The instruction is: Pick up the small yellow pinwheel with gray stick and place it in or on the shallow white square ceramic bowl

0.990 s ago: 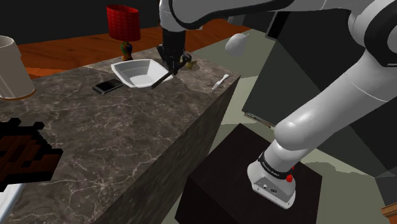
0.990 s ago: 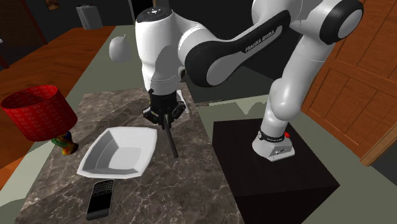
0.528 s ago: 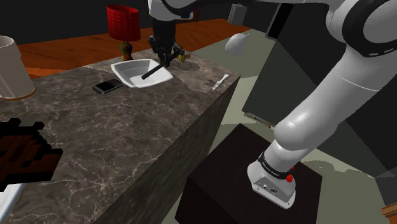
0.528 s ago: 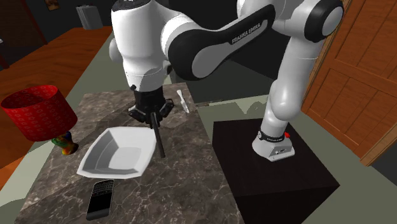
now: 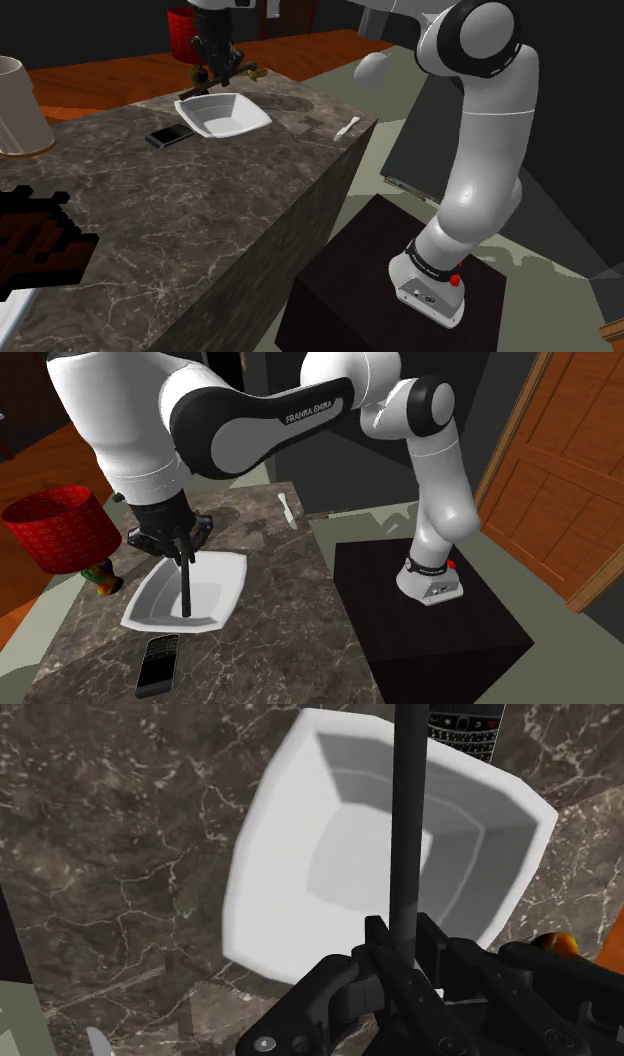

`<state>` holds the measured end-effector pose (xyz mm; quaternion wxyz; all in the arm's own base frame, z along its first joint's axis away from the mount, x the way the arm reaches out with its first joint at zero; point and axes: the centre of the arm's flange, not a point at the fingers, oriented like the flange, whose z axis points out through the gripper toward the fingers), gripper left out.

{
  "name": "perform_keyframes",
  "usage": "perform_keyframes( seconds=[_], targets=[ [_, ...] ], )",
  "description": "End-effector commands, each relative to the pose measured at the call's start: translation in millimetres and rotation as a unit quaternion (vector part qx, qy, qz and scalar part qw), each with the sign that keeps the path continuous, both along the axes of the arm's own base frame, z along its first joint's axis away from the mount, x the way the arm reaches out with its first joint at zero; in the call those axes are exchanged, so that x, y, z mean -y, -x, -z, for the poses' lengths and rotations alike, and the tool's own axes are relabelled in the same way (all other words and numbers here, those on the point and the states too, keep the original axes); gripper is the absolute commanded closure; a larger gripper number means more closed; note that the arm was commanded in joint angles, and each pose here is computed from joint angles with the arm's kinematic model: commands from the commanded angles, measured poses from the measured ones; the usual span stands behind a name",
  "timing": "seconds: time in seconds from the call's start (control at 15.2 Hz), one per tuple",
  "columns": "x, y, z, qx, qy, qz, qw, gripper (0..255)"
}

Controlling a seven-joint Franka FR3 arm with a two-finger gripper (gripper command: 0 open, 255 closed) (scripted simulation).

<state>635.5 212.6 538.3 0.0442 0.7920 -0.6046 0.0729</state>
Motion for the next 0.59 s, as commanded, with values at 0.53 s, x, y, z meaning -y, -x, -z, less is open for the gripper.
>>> perform_keyframes(
  seconds=[0.53],
  targets=[
    [-3.2,-14.2,44.5,-0.001,0.002,0.002,1.0,255]
  ],
)
